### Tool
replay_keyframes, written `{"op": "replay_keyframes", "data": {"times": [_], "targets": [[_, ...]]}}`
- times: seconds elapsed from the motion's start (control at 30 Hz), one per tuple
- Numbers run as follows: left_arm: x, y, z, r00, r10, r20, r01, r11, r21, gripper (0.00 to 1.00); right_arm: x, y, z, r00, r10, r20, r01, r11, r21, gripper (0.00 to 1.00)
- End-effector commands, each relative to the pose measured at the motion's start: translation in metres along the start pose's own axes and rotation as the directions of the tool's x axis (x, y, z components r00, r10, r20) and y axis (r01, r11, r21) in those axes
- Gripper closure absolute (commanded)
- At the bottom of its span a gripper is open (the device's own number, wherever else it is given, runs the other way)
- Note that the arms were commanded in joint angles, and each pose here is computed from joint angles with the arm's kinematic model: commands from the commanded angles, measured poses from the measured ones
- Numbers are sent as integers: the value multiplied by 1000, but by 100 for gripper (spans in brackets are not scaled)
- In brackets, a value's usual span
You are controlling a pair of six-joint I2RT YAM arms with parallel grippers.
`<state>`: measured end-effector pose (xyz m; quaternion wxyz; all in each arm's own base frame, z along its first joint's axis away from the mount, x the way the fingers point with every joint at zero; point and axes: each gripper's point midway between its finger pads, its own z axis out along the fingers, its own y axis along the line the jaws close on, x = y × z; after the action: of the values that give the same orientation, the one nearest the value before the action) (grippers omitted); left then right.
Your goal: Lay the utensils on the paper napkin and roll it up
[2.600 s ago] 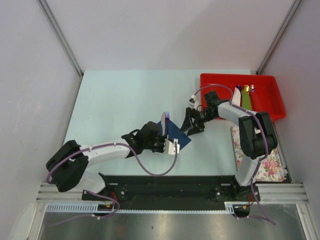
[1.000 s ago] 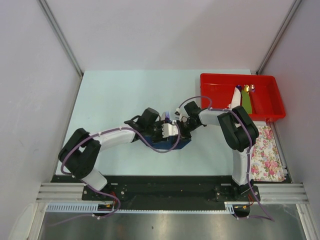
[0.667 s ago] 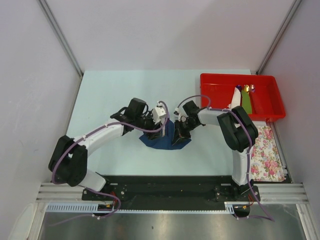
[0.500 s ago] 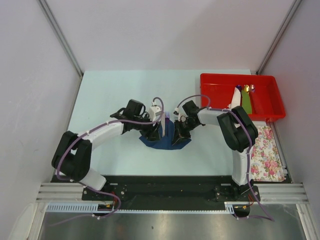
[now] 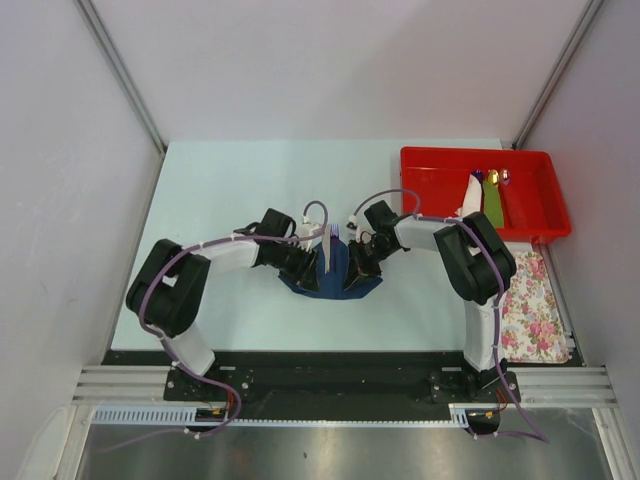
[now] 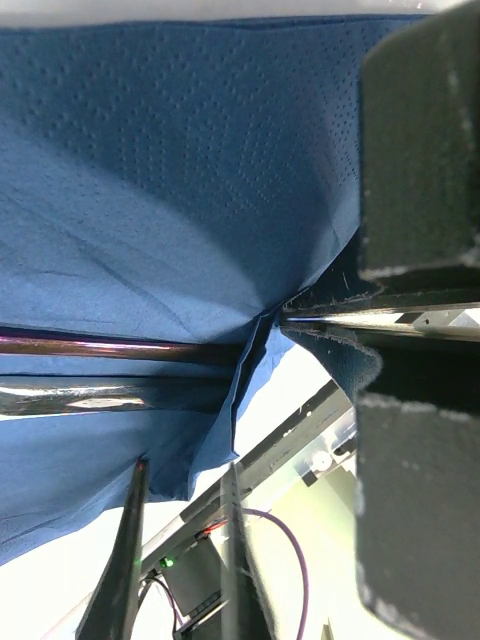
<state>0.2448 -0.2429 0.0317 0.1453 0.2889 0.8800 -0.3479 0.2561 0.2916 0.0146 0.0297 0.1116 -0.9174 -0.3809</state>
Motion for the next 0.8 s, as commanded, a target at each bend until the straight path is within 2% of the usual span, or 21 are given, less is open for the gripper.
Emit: {"op": "replay_keyframes", "data": {"times": [0.0,0.1,0.27,0.37,0.77], "targets": [[-6,3,3,998,-58,6,58,998,22,59,-12,-17,0,997,-55,45,51,994,102,92],[-3,5,6,997,-73,-9,73,997,19,67,-12,-17,-1,997,-57,46,52,993,103,92],[-1,9,10,994,-102,-30,103,995,11,90,-15,-8,-5,995,-92,49,87,992,91,90],[3,16,13,991,-123,-51,122,992,-18,99,-18,2,-10,992,-115,61,110,991,70,88],[10,28,16,981,-178,-81,172,982,-75,100,-21,17,-5,987,-143,68,139,989,56,88]]}}
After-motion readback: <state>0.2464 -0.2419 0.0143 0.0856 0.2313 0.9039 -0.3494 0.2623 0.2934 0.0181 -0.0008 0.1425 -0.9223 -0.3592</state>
